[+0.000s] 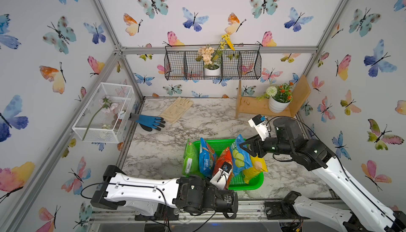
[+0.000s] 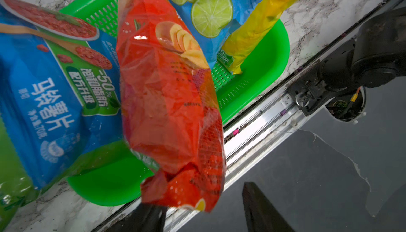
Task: Put the potato chips into the basket
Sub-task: Place the potato chip in the basket.
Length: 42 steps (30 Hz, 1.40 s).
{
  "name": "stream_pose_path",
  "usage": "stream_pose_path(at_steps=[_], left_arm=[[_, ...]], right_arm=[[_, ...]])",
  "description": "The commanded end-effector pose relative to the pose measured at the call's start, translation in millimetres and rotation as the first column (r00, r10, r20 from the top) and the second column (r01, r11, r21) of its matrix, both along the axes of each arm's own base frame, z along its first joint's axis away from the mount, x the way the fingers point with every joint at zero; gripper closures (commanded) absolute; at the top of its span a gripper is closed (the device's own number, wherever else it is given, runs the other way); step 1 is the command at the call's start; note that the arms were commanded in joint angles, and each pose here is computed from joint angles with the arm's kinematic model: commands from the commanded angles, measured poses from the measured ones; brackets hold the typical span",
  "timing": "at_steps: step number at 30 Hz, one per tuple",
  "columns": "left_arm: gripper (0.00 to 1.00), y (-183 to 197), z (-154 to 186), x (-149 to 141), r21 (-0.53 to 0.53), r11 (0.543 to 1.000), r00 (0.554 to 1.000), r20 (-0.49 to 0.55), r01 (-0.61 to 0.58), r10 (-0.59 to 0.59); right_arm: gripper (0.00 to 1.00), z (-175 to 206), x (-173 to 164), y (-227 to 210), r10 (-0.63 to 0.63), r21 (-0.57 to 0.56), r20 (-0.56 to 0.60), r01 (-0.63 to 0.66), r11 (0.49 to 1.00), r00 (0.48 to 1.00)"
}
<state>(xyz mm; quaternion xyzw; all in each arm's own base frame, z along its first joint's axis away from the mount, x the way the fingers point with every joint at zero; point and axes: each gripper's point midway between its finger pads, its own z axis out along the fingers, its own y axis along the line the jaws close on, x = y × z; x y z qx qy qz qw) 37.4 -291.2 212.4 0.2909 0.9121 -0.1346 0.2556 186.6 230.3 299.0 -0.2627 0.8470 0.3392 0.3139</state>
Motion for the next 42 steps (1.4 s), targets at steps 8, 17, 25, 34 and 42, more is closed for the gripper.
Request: stream_pose_path(at_steps=[8,17,25,34,42], left_arm=[[1.0,-3,9,13,-0.069,0.996,0.998,-0.021,-0.061,0.06],[1.0,-9,65,44,-0.283,0.947,0.973,-0.211,-0.151,0.092],[1.0,-4,74,68,-0.317,0.933,0.915,-0.403,-0.172,0.032],[1.0,-11,68,84,-0.187,0.978,0.9,-0.437,-0.092,0.001],[1.0,-11,53,106,-0.202,0.977,0.853,-0.52,-0.072,-0.044]], right_arm=[[0.45,8,4,-3,-0.022,-0.003,0.036,0.022,1.0,0.999],[0.46,-1,1,12,0.048,0.011,-0.029,-0.048,0.999,0.998],[0.48,-20,7,33,0.086,0.051,-0.108,-0.081,0.995,0.99],[0.5,-56,11,50,0.103,0.014,-0.194,-0.102,0.995,0.976],[0.51,-79,6,50,0.096,-0.033,-0.228,-0.107,0.994,0.969]])
